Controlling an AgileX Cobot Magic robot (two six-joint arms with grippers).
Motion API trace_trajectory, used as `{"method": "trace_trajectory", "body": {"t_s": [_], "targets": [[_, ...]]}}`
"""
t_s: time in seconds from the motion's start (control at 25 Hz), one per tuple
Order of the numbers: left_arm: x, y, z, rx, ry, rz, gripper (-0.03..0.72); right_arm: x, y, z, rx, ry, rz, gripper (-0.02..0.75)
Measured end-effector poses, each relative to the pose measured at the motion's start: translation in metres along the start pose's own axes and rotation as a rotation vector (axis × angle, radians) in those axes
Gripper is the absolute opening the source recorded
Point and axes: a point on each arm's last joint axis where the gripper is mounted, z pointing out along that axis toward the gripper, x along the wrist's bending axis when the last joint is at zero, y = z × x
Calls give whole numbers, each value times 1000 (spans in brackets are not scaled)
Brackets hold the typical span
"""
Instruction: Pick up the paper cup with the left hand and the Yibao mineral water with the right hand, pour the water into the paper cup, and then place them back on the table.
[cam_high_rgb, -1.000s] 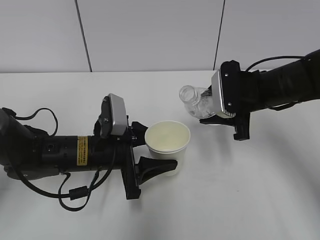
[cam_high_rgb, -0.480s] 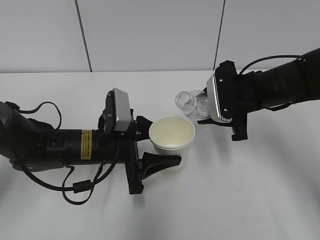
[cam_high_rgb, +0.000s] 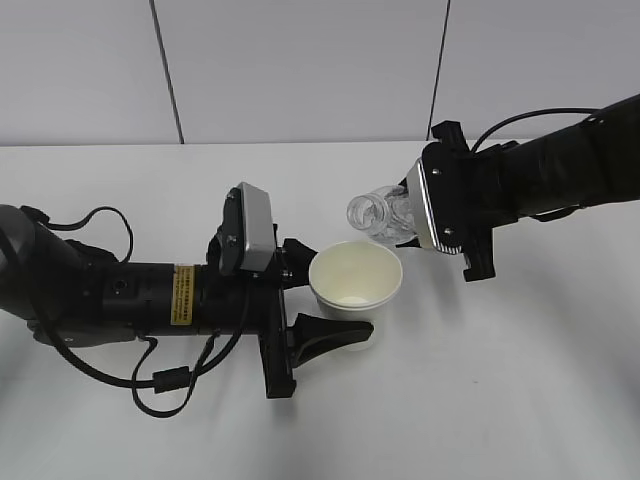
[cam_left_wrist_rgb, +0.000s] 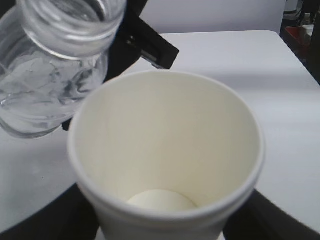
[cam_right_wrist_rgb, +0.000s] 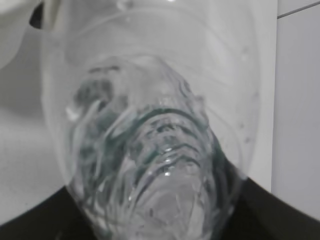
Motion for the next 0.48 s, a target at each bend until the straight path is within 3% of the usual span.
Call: {"method": "trace_trajectory", "body": {"t_s": [0.48], "targets": [[2,-6,1,-4,36,-37,429,-1,0,0,3,-7,-101,433]]}}
